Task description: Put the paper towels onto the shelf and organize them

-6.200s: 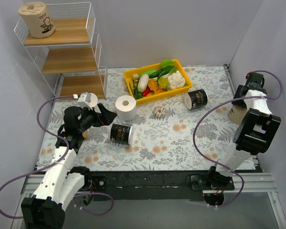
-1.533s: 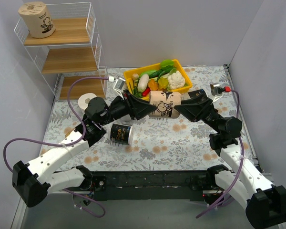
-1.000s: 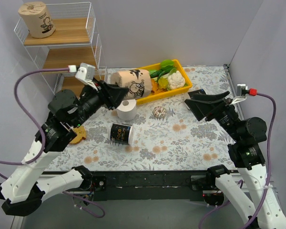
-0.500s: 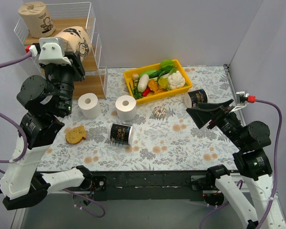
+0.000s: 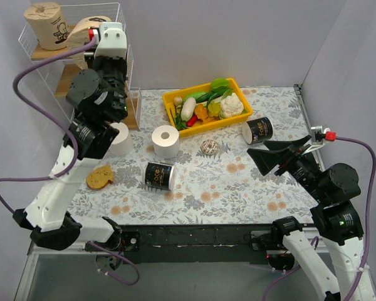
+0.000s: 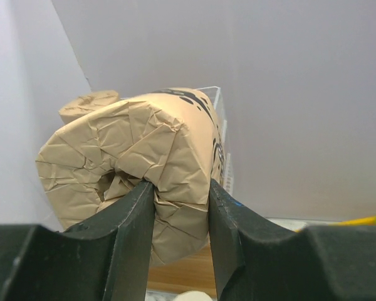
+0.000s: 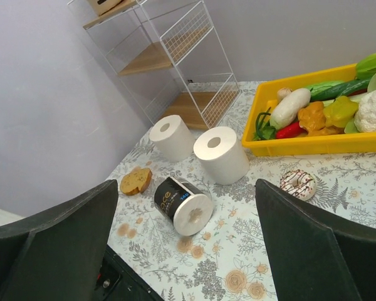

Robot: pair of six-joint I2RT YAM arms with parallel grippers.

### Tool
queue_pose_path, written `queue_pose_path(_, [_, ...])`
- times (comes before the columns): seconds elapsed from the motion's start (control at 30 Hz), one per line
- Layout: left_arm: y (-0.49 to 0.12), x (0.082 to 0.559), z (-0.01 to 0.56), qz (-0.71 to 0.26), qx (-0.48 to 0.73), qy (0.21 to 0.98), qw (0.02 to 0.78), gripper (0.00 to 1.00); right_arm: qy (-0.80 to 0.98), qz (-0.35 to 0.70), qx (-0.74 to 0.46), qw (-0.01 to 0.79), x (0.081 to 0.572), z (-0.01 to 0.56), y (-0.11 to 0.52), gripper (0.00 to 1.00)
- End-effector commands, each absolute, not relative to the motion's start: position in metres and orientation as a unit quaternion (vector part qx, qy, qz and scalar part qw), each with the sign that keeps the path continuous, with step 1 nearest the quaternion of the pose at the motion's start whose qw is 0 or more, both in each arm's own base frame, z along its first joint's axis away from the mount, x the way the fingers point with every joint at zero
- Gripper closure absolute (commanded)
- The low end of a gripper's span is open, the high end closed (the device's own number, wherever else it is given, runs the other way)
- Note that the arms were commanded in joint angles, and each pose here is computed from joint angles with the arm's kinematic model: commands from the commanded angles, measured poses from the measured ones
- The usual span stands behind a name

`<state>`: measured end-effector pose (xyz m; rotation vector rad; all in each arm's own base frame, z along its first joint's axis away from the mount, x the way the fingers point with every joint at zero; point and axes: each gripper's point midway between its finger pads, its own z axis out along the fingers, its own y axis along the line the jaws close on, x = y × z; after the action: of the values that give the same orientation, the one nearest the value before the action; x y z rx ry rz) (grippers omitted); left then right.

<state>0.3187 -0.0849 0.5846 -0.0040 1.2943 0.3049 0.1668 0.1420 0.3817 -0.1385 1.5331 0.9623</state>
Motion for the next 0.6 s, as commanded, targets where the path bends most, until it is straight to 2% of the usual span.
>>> queue_pose_path(0.0, [-0.051,0.339,0.6,0.144,-0.057,0.6,0.785,0.71,0.639,0.402,-0.077,0.651,0.155,0.408,0.134,0.03])
queue_pose_path(0.17, [-0.026,0.382,0.576,0.16,-0.074,0.638,0.75,0.74,0.631,0.395,-0.089,0.661,0.149,0.419,0.132,0.03])
queue_pose_path(0.23, [-0.027,0.389,0.577,0.13,-0.076,0.636,0.757,0.74,0.631,0.393,-0.091,0.663,0.149,0.42,0.131,0.03])
queue_pose_path(0.57, [-0.014,0.431,0.571,0.099,-0.079,0.646,0.753,0.72,0.631,0.388,-0.091,0.665,0.151,0.419,0.13,0.03])
